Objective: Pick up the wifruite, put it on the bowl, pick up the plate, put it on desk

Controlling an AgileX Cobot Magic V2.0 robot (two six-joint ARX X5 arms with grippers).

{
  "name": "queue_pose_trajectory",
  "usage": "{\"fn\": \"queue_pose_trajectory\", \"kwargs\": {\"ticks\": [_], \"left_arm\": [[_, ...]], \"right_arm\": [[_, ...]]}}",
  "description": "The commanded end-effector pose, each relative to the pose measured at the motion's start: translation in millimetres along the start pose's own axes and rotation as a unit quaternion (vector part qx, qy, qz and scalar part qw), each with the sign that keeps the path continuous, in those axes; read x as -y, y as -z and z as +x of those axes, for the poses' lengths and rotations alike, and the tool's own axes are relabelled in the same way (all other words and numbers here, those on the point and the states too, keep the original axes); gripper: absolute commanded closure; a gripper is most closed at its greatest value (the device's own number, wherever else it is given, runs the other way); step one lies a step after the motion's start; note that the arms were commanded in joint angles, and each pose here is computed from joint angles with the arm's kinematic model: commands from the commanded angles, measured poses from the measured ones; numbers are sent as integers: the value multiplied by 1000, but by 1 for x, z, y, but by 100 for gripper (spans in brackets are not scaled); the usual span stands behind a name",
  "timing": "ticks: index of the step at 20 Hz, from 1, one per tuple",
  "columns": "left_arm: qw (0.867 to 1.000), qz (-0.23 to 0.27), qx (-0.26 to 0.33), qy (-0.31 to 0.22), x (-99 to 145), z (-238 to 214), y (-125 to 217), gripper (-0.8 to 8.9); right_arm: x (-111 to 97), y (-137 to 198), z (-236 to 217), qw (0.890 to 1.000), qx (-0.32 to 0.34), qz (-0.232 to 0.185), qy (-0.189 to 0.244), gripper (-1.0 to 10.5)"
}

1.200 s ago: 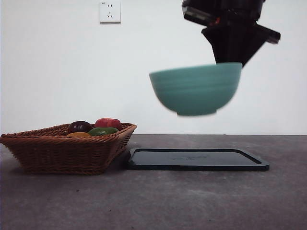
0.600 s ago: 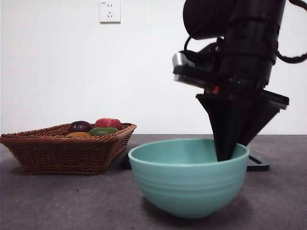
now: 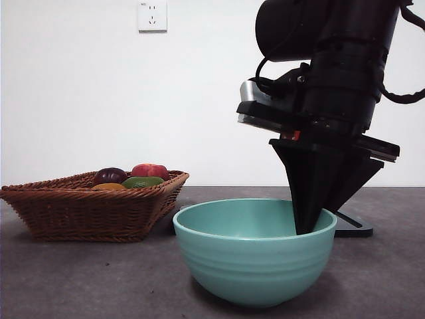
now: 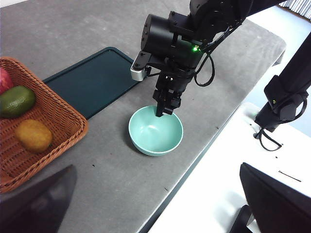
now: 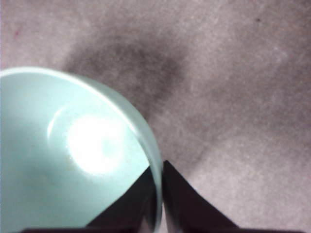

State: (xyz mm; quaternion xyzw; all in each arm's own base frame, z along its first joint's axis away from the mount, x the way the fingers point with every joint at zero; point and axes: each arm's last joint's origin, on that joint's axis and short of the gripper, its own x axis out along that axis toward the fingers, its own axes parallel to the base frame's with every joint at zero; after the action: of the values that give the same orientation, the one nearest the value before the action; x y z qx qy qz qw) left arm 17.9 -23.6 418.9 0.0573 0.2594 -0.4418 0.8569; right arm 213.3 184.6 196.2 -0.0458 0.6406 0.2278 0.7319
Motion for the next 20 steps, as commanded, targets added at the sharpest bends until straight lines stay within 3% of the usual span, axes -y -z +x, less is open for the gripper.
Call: {"fn": "queue_pose_trajectory", "kwargs": {"ticks": [1,2,6,8,14,20], "left_arm": [[1000,11,13,3,2,-4,-4,251],[1000,11,13,3,2,-4,-4,251],[1000,11,13,3,2,-4,-4,251],[1000,11,13,3,2,-4,-4,251],[1000,12,15,2,2,-4,-4,251],[1000,13,18,2,2,-4,-5,251]], "right_arm": [[-3,-1,3,1000,-5,5,2,924],[-2,-1,3,1000,-5,5,5,883],[-1,0,3,1000,-3,5,20,524],[-1,-1,1,999,4,2,39,434],[-3,16,-46,998,59,-5,23,393],[5,77,-126,990,137,-20,-5,393]]}}
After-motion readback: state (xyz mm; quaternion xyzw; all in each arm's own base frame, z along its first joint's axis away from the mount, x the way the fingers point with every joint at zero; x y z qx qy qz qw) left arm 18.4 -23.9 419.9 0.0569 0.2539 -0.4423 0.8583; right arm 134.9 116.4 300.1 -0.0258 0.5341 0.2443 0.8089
